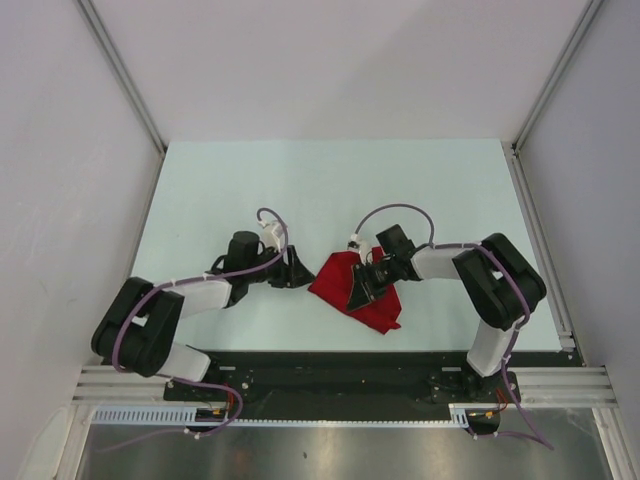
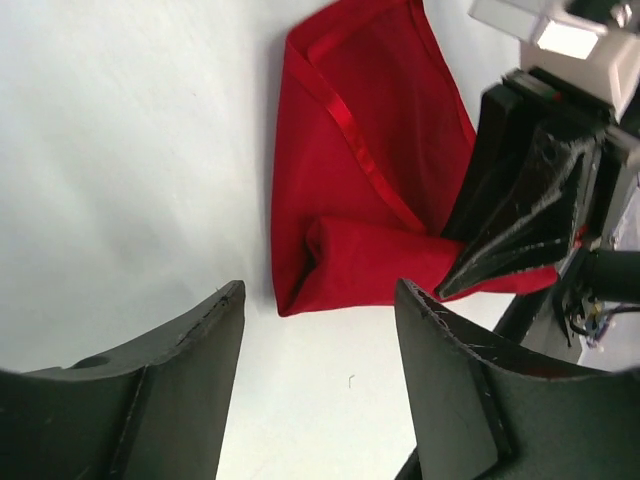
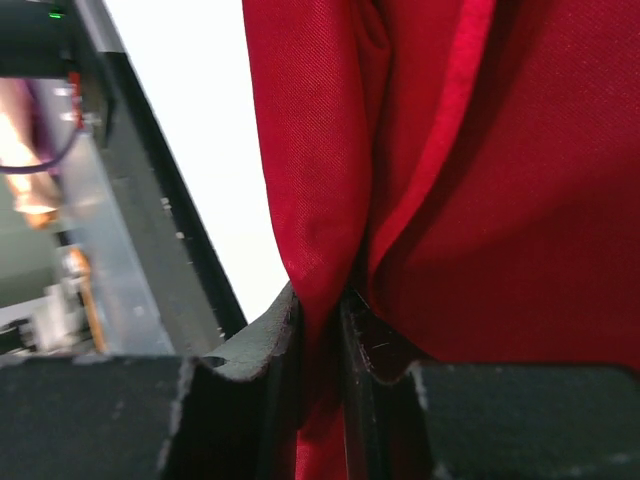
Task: Fold the napkin, place the utensils inside, and roll it up
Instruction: Roll the napkin with the utensil
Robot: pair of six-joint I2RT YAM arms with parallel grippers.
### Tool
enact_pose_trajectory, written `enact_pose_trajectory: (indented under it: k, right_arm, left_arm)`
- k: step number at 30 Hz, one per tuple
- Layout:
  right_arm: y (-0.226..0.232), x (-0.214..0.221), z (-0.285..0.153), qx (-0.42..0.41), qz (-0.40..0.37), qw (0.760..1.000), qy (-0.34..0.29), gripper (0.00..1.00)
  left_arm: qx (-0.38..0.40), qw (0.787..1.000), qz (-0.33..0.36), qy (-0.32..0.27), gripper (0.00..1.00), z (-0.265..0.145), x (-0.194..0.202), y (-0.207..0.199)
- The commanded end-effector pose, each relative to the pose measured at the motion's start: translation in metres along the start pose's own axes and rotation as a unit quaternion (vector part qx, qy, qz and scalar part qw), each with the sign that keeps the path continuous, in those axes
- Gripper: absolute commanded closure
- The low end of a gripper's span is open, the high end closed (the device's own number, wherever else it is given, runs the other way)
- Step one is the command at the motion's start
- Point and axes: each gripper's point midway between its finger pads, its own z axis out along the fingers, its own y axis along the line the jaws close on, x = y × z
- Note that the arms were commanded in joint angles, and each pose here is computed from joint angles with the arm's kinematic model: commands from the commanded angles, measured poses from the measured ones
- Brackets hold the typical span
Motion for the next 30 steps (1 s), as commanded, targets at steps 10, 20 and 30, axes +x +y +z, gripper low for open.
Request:
enact_pose_trajectory:
  k: [10,20,30]
  right_arm:
    - [-0.010,0.025,0.009,-0.050,0.081,0.995,0.027,0.82]
    - [-0.018,0.024,0.007,-0.048,0.093,0.994,0.023,0.82]
    - [-0.005,-0.024,-0.025,0.005,0.044,0.999,-0.018,0.39]
  left_arm:
    - [0.057,0.998,0.023,-0.009,0.40,0.034,-0.013,-0.012]
    - [0.074,0.997,0.020,0.029,0.64,0.055,0.005,-0.012]
    - [0.057,0.996,0.021,0.059,1.00,0.055,0.015,-0.007]
